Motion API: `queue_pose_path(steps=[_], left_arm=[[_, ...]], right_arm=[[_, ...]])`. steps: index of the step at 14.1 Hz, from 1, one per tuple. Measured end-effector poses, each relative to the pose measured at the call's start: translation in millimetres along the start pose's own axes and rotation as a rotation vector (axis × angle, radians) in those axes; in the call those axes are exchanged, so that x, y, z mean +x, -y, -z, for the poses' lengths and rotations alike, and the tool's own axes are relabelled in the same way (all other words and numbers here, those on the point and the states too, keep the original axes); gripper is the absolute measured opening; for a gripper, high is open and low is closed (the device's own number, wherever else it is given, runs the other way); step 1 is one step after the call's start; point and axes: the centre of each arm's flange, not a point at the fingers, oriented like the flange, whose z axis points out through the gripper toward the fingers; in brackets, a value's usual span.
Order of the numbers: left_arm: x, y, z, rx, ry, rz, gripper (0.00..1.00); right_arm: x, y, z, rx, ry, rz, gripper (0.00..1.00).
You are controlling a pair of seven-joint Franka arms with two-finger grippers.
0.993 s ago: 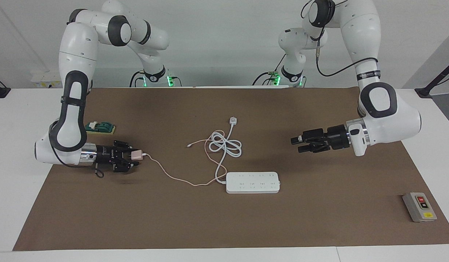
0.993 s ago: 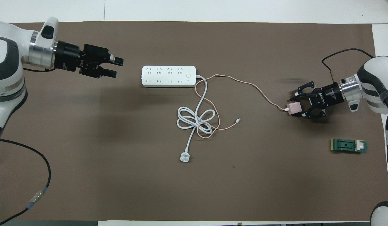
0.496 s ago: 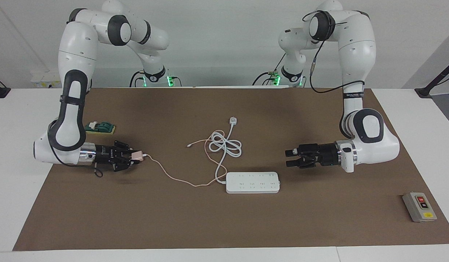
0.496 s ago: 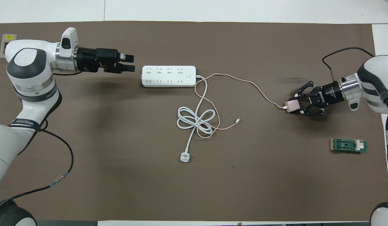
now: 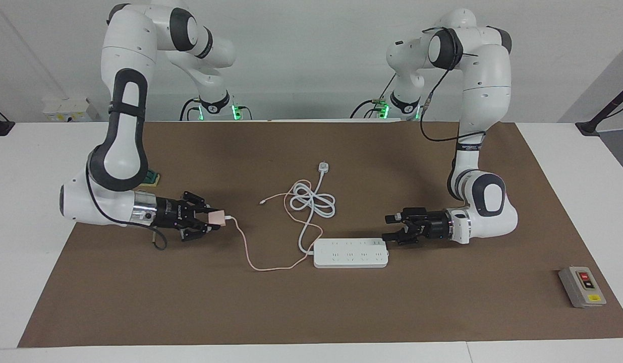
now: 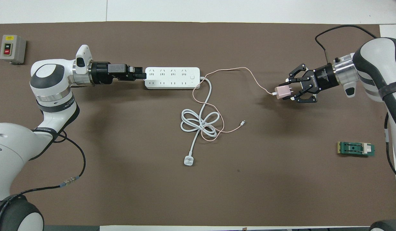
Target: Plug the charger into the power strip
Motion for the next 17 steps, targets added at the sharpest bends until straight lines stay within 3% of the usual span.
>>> queue_pose_path(steps=[4,9,13,17], left_arm=[[-17,-7,0,-0.022,-0.011,0.071,1.0],[-16,-35,4,-0.025,-0.02,0.135,1.0],[-17,-37,-15,-0.053,-0.028,0.143,1.0],[-15,-47,-35,-0.029,-0.042,0.151,1.0]], right_arm=[[-66,28,-36,0.064,0.041,-0.032,0.48],[-135,48,-123,0.154,0.063,-0.081,0.48],[-183,60,-164,0.21,0.061,-0.131,0.48],[-211,66,-196,0.223,0.056,-0.119,0.48]])
